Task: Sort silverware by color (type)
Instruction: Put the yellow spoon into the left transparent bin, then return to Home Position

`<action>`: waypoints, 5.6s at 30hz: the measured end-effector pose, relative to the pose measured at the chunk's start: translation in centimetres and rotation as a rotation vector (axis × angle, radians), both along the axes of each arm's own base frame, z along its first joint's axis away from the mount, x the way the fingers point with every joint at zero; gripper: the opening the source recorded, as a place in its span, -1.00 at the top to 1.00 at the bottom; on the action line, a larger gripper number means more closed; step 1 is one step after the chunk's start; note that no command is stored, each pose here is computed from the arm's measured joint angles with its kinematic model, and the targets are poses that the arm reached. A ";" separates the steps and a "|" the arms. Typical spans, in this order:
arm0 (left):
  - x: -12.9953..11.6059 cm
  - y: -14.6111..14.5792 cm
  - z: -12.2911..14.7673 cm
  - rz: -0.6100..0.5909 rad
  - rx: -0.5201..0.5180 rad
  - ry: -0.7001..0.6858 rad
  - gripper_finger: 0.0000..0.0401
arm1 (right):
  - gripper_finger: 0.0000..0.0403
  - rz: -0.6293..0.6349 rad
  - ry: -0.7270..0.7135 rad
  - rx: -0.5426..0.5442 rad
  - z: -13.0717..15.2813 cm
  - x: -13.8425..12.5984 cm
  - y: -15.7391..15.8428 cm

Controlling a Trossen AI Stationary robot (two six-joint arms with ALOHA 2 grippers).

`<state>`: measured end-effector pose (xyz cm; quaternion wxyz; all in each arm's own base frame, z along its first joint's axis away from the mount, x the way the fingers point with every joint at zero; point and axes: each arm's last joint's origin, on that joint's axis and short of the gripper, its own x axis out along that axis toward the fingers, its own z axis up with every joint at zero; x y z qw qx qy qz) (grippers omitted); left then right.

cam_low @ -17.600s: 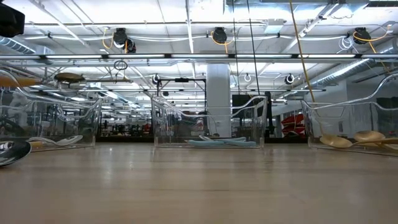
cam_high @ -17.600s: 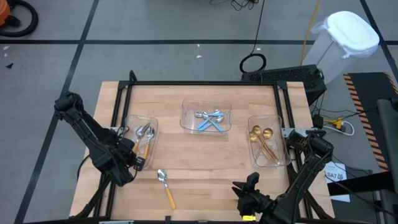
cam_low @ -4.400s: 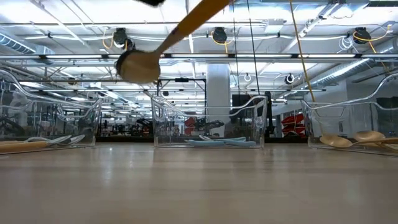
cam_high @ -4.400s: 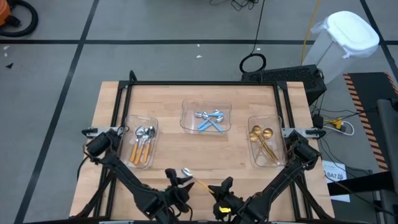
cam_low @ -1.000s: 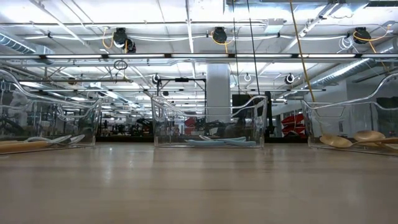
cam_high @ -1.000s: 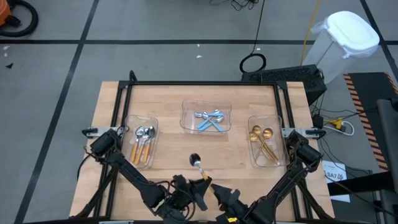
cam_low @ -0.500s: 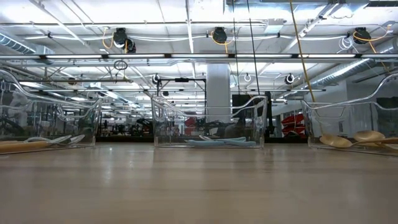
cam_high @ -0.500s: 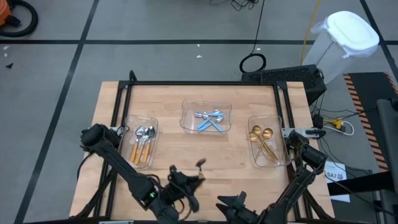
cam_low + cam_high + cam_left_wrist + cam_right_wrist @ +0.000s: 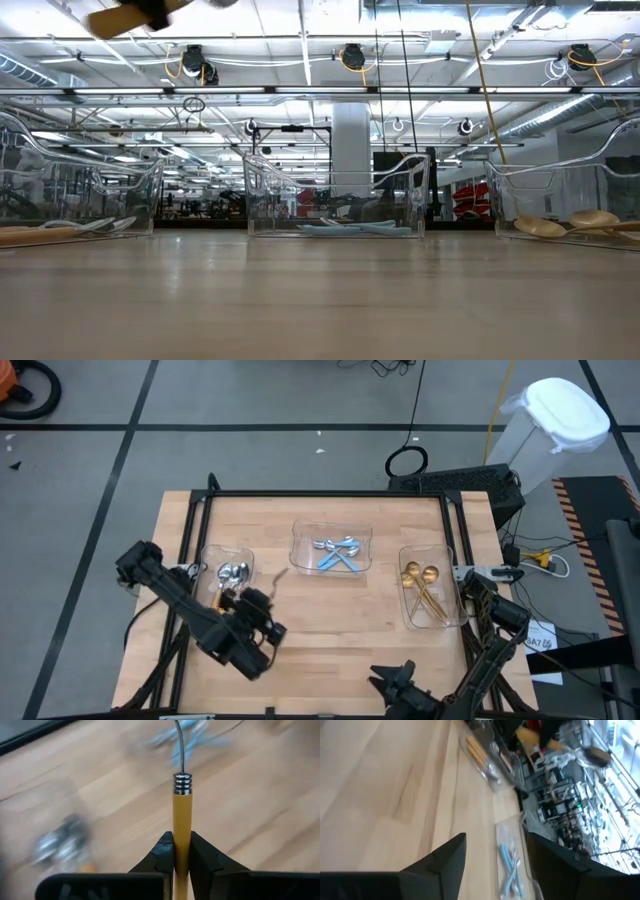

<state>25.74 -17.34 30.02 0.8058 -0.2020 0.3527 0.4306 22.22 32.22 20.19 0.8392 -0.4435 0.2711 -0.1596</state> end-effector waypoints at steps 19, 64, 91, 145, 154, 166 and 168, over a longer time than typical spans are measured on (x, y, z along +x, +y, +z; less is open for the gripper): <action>-8.1 7.6 0.7 0.029 -0.161 0.194 0.86 | -0.01 -0.057 0.069 0.068 -0.1 -0.9 -0.5; -11.4 8.5 -11.4 0.254 -0.398 0.259 0.80 | -0.01 -0.053 0.075 0.050 -0.1 -0.9 -0.6; -10.5 8.4 -10.0 0.145 -0.287 0.171 0.57 | 0.00 -0.069 0.091 0.021 0.3 -1.2 -1.1; 6.7 8.6 -4.3 -0.889 0.467 -0.052 0.99 | 1.00 0.234 -0.207 0.514 2.6 -13.9 -21.8; 7.3 8.9 -4.0 -0.937 0.472 -0.103 0.99 | 1.00 0.358 -0.165 0.583 2.1 -13.5 -23.0; 8.8 8.1 -5.9 -1.104 0.440 -0.166 1.00 | 1.00 0.538 -0.200 0.635 1.1 -13.1 -24.2; 8.3 8.5 -7.3 -1.110 0.421 -0.120 1.00 | 1.00 0.526 -0.202 0.648 0.6 -13.1 -24.5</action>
